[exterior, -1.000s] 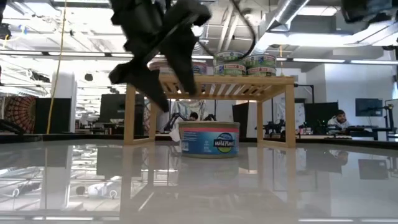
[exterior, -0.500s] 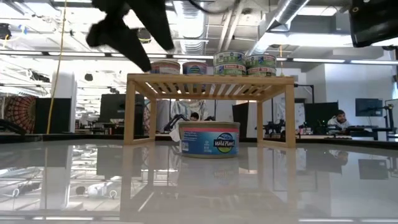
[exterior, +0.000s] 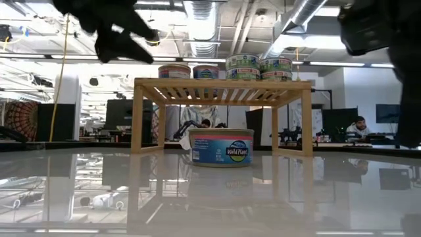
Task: Stack canned seafood by type on shelf
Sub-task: Stack the blue-pink tuna can on top of the other blue-pink tuna can on the shelf
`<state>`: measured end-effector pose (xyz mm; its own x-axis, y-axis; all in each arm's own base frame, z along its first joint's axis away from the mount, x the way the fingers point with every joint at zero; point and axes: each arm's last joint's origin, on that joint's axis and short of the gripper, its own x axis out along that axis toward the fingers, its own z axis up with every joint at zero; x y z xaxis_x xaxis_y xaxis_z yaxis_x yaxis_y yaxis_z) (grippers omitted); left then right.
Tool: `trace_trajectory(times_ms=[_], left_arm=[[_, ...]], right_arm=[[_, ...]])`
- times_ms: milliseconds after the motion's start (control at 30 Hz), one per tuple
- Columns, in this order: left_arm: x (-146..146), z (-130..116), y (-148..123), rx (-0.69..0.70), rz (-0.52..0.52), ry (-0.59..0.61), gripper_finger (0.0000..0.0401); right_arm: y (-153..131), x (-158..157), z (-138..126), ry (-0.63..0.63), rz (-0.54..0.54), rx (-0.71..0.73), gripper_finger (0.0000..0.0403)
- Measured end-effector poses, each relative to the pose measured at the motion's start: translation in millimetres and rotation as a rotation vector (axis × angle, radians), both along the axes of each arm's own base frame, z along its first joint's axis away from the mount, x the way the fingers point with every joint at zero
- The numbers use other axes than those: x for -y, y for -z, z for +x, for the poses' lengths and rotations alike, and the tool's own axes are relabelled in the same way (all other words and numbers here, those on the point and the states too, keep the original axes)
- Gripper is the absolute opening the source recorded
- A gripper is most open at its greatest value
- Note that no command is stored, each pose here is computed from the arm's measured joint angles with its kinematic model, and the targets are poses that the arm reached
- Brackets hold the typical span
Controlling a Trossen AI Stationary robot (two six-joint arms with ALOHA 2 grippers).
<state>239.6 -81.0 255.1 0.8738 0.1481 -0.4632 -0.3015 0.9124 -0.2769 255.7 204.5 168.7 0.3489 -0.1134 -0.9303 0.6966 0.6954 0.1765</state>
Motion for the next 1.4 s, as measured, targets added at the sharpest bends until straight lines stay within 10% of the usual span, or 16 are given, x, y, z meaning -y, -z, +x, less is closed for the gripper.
trace_trajectory(times_ms=[800, 1400], left_arm=[[-70, -118, 71, 0.399, 0.204, 0.114, 0.0251], [-72, -127, 101, 0.1, 0.222, 0.134, 0.0251]], right_arm=[[-4, 41, 45, 0.448, 0.21, 0.158, 0.0031], [-10, 76, 74, 0.392, 0.204, 0.258, 0.005]])
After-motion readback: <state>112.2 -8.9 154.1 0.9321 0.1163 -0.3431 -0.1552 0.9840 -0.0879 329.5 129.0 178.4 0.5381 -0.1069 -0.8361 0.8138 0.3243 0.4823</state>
